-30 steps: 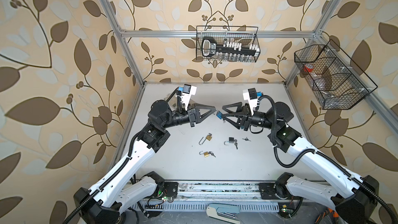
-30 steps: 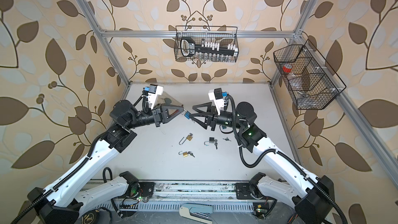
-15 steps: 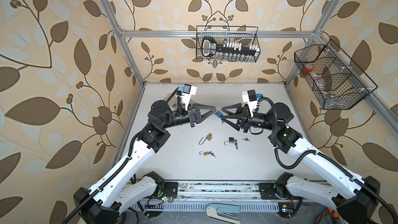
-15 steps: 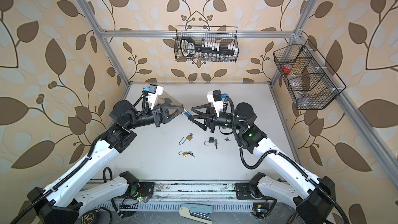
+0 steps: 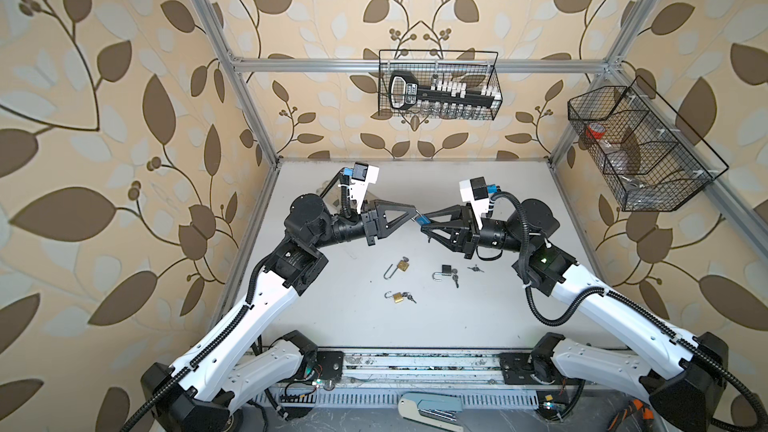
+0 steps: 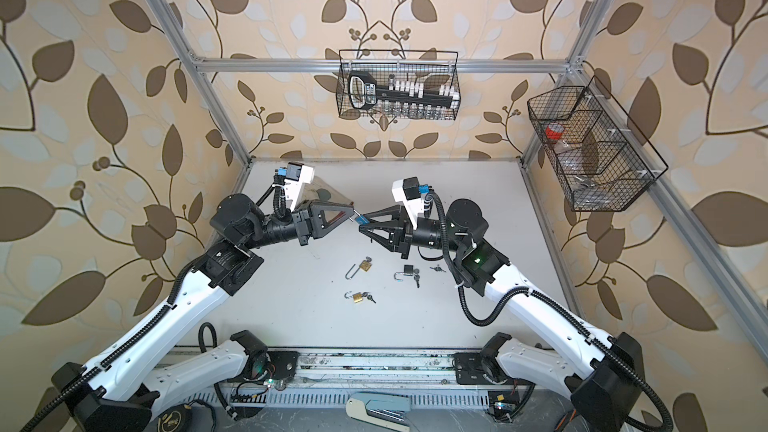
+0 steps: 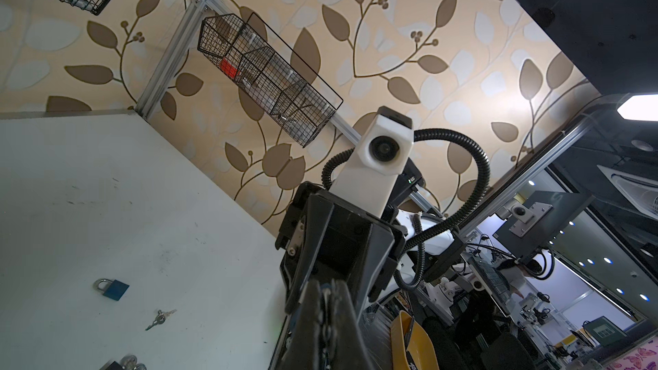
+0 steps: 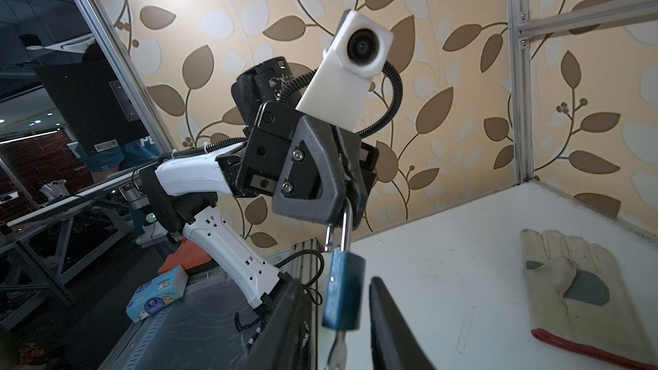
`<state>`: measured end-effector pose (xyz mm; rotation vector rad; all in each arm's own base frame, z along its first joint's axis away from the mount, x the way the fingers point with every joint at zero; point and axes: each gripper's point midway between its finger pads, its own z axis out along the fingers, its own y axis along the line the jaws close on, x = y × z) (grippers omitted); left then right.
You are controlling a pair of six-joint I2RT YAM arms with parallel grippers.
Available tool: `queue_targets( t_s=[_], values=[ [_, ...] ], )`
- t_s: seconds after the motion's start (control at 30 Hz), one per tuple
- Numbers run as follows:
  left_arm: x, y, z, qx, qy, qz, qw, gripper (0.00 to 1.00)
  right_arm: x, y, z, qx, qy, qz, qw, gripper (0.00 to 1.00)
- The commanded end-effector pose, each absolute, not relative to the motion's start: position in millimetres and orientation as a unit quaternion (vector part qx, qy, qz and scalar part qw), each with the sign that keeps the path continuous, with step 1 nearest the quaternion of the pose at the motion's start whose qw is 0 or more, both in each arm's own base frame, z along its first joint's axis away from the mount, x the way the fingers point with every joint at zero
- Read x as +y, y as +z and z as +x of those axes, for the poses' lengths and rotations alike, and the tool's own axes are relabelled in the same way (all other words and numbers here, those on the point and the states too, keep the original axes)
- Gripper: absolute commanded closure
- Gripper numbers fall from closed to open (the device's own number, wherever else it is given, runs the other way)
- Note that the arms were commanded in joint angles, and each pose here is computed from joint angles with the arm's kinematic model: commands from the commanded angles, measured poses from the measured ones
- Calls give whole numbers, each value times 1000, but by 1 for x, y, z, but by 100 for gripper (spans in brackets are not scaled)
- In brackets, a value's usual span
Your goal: Lock with the key
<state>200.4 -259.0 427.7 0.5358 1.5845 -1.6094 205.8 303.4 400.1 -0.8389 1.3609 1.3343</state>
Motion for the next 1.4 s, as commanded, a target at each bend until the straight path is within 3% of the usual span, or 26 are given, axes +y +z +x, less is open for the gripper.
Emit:
queue_targets(
  t_s=[0.0,0.23,0.93,1.37],
  values=[
    [-255,444,187,598,-644,228,419,100,306,416,203,548,554,-356,516,74],
    [-255,437,194,612,-632,218,424,100,307,415,204,554,558,-352,508,100],
    [-258,445,190,600,-601,277,450,100,307,450,168,544,650,-355,394,100],
    [-257,454,177,582,-616,294,443,100,302,459,163,531,657,-351,403,100]
  ],
)
